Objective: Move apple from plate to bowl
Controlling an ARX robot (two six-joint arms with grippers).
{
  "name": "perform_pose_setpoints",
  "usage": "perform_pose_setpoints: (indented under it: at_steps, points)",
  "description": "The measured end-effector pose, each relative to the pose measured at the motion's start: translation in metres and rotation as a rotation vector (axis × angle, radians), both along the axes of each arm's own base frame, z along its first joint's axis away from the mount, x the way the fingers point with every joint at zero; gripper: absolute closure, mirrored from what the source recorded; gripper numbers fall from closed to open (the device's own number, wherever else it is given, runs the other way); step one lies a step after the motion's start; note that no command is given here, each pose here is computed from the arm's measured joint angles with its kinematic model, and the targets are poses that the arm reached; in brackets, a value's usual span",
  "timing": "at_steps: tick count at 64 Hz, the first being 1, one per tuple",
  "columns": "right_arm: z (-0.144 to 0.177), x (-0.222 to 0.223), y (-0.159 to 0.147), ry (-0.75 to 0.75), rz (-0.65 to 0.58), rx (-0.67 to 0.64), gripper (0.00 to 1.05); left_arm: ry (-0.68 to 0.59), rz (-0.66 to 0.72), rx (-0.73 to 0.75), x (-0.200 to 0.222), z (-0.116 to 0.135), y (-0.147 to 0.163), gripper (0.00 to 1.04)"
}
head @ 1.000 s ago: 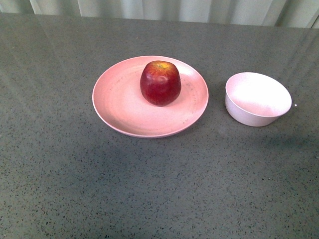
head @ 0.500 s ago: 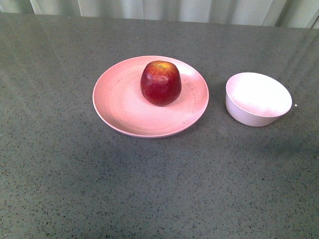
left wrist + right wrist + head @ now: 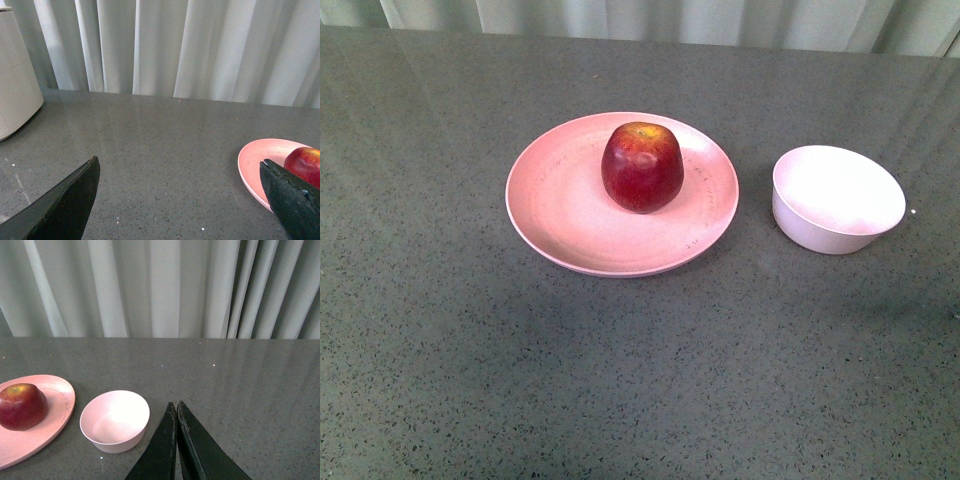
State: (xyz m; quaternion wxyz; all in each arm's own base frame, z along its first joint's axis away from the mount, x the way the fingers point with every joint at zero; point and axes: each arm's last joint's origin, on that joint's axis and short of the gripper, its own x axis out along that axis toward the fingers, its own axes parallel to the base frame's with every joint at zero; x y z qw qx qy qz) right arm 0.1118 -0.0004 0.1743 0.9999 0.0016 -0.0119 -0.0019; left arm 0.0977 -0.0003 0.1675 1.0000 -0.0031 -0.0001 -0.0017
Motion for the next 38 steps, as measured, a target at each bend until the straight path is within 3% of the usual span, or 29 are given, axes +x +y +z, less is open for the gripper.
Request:
perform_pose_setpoints:
  at_steps: [38]
  points:
    - [-0.003, -0.015, 0.000, 0.006, 0.002, 0.000, 1.03, 0.000, 0.000, 0.000, 0.000, 0.000, 0.000, 0.09]
